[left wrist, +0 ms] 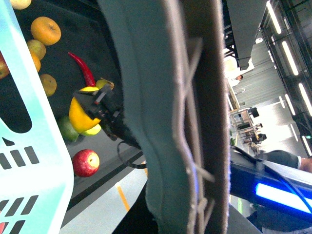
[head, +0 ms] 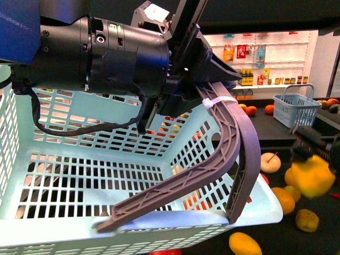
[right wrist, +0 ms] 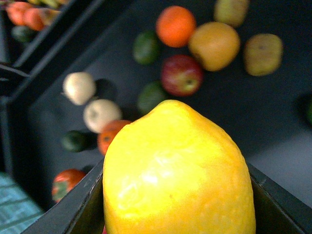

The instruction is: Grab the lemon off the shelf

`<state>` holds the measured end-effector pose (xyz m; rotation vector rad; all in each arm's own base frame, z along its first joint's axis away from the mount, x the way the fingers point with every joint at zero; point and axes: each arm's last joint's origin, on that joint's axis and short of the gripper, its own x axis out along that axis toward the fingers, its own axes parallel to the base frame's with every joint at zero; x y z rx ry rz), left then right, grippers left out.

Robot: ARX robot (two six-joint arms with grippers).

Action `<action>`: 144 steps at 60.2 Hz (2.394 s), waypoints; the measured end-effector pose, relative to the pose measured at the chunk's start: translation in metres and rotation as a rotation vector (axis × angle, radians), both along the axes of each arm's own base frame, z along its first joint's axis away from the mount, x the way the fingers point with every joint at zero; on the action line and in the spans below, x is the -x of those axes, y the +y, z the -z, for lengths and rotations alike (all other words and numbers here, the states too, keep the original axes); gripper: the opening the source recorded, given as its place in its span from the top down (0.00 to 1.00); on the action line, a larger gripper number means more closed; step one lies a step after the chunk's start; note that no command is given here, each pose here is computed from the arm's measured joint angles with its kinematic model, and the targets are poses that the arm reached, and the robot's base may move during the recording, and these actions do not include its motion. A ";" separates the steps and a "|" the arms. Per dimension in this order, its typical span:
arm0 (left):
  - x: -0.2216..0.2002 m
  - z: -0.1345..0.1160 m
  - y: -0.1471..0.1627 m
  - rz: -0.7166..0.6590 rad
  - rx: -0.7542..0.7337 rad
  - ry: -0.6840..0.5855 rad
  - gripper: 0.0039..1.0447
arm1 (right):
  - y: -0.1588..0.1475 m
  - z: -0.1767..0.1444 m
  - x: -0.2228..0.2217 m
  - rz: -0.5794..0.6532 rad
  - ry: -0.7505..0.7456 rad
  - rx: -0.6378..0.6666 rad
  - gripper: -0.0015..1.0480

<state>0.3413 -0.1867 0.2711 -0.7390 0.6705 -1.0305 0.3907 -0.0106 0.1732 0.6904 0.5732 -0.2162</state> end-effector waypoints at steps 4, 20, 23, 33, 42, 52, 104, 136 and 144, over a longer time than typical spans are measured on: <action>0.000 0.000 0.000 0.000 0.000 0.000 0.93 | 0.005 -0.026 0.007 -0.052 -0.065 -0.026 0.37; 0.000 0.000 0.000 0.000 0.000 0.000 0.93 | 0.034 -0.075 0.030 -0.204 -0.184 -0.093 0.37; 0.000 0.000 0.000 0.000 0.000 0.000 0.93 | 0.041 -0.077 0.034 -0.235 -0.187 -0.105 0.37; 0.000 0.000 0.000 0.000 0.000 0.000 0.93 | 0.072 -0.072 0.042 -0.332 -0.182 -0.121 0.37; 0.000 0.000 0.000 -0.001 0.000 0.000 0.93 | 0.090 -0.064 0.045 -0.378 -0.171 -0.122 0.37; -0.002 0.002 0.001 -0.019 -0.008 0.008 0.93 | 0.100 -0.056 0.042 -0.374 -0.164 -0.128 0.37; -0.003 0.010 -0.002 0.003 -0.017 0.029 0.93 | 0.078 -0.052 0.056 -0.280 -0.165 -0.220 0.37; -0.004 0.010 -0.002 0.002 -0.018 0.027 0.93 | 0.104 -0.026 0.065 -0.335 -0.061 -0.256 0.37; -0.004 0.010 -0.002 0.001 -0.018 0.026 0.93 | 0.108 -0.024 0.066 -0.347 -0.055 -0.255 0.25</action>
